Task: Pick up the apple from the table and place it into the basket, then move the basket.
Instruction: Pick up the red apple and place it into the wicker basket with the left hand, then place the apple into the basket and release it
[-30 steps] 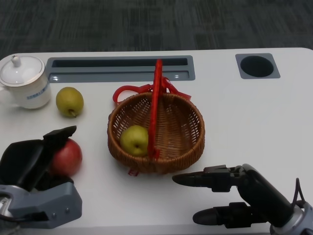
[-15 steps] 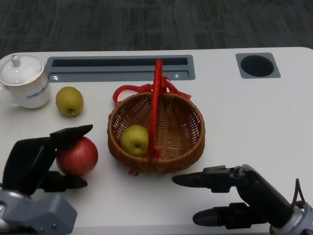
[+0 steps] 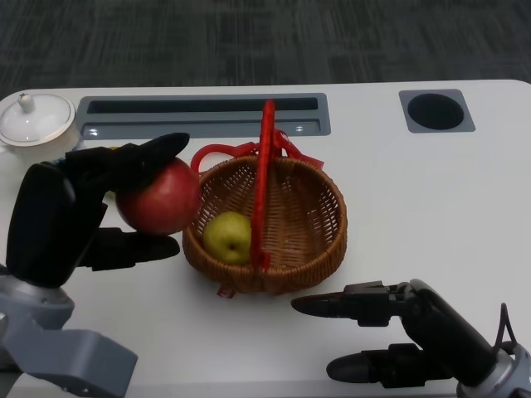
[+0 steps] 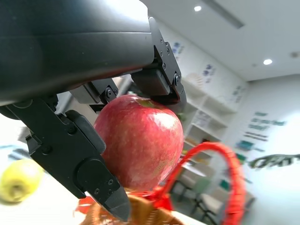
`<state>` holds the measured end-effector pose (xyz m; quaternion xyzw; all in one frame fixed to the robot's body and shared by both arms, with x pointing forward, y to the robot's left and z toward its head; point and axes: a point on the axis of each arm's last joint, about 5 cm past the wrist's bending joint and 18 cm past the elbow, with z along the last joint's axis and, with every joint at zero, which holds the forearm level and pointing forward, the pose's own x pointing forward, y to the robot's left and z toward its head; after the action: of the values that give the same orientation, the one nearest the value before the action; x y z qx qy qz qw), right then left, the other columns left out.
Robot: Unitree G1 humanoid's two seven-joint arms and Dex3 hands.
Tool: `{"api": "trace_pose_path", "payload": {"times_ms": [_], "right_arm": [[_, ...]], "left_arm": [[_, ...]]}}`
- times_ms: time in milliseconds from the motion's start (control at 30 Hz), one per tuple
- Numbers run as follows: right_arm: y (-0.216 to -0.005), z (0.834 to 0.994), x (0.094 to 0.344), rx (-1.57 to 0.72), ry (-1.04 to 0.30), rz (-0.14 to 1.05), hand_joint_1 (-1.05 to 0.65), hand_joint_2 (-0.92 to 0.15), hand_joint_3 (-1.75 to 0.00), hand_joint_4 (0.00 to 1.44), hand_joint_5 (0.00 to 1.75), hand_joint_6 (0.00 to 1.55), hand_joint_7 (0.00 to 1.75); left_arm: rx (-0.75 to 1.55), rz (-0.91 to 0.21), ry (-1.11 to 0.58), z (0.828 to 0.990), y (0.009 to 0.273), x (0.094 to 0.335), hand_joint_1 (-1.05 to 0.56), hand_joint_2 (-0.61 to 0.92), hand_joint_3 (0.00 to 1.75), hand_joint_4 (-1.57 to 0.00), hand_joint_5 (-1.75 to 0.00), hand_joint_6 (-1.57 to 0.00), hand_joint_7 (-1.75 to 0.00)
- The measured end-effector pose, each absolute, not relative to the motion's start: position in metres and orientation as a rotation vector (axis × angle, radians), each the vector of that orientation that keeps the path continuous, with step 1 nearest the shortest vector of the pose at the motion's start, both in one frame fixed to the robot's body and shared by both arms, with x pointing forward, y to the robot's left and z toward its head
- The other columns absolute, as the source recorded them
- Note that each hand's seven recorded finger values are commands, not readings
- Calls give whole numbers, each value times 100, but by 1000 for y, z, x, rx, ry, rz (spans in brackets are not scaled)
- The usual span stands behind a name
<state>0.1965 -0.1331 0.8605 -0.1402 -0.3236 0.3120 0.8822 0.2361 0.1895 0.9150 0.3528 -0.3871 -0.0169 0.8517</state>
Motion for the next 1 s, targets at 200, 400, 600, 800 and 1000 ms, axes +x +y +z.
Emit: {"api": "trace_pose_path", "payload": {"times_ms": [200, 400, 600, 800, 1000], "right_arm": [[-133, 860, 195, -291, -670, 649, -48, -92, 0, 83, 0, 74, 0], [-134, 858, 193, -287, -665, 644, -48, -92, 0, 83, 0, 73, 0], [-134, 858, 191, -285, -663, 639, -48, -92, 0, 82, 0, 73, 0], [-133, 859, 190, -289, -670, 637, -47, -92, 0, 82, 0, 73, 0], [-134, 858, 186, -290, -665, 630, -47, -92, -1, 82, 0, 72, 0]], "left_arm": [[730, -79, -841, 919, 177, 239, -15, 70, 0, -130, -1, -122, 0], [723, -116, -857, 922, 166, 250, -16, 71, 1, -129, 0, -120, 0], [725, -181, -824, 917, 151, 259, -13, 72, 0, -129, -1, -120, 0], [730, -231, -767, 911, 137, 273, -34, 68, 1, -101, 0, -94, 0], [830, -366, -624, 905, 137, 286, -72, 71, 1, -38, 0, -29, 0]]}}
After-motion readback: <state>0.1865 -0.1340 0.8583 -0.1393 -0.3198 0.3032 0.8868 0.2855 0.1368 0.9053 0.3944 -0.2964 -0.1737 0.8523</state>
